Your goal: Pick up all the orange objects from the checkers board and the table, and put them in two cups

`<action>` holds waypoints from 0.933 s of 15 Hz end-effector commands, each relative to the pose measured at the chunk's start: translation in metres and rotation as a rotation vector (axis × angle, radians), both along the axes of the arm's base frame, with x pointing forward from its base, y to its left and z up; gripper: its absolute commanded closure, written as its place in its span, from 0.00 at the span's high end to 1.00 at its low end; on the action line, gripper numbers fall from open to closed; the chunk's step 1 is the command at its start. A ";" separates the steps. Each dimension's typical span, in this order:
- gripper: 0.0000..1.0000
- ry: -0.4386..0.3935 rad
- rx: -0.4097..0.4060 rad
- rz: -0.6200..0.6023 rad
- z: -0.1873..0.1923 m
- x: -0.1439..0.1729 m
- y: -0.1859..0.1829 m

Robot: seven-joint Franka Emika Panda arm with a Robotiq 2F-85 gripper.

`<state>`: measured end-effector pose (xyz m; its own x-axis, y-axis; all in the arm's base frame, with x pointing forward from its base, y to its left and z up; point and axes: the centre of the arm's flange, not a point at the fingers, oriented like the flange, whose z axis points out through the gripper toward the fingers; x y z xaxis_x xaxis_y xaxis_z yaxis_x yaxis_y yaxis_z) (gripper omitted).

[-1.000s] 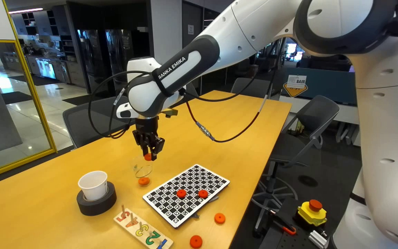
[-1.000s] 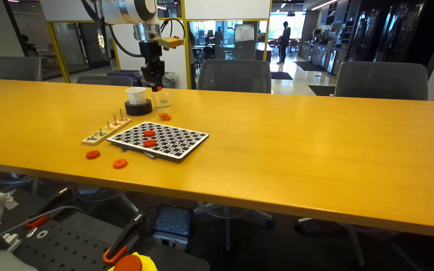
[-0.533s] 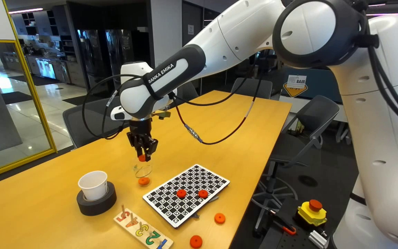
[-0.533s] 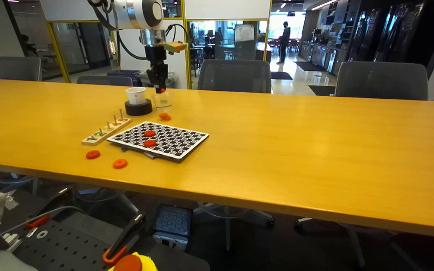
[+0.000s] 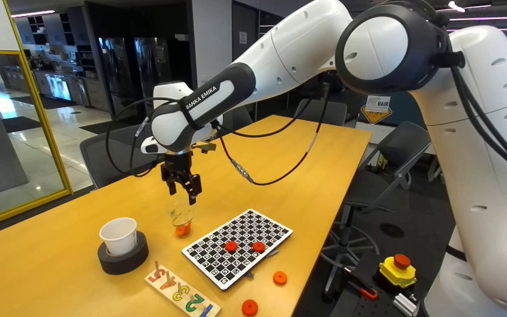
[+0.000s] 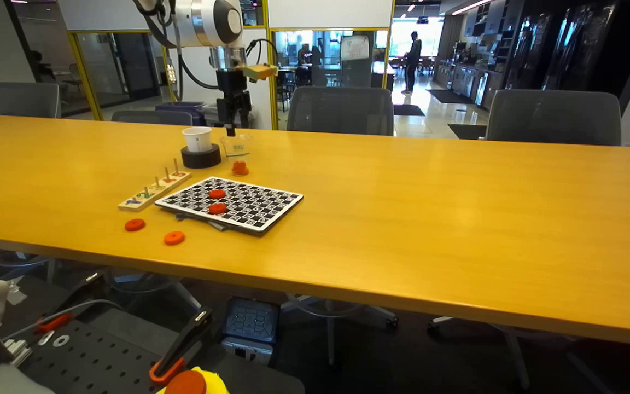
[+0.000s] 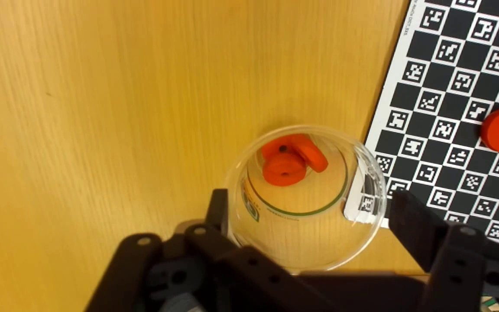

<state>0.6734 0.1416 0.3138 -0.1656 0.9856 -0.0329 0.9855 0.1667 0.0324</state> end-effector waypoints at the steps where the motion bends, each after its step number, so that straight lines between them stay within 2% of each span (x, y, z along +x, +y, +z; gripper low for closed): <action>1: 1.00 -0.041 -0.038 -0.119 0.015 -0.013 -0.005; 5: 1.00 -0.061 -0.039 -0.237 0.029 -0.046 -0.013; 8: 1.00 -0.089 -0.037 -0.394 0.032 -0.075 -0.014; 14: 1.00 -0.094 -0.043 -0.734 0.002 -0.120 -0.006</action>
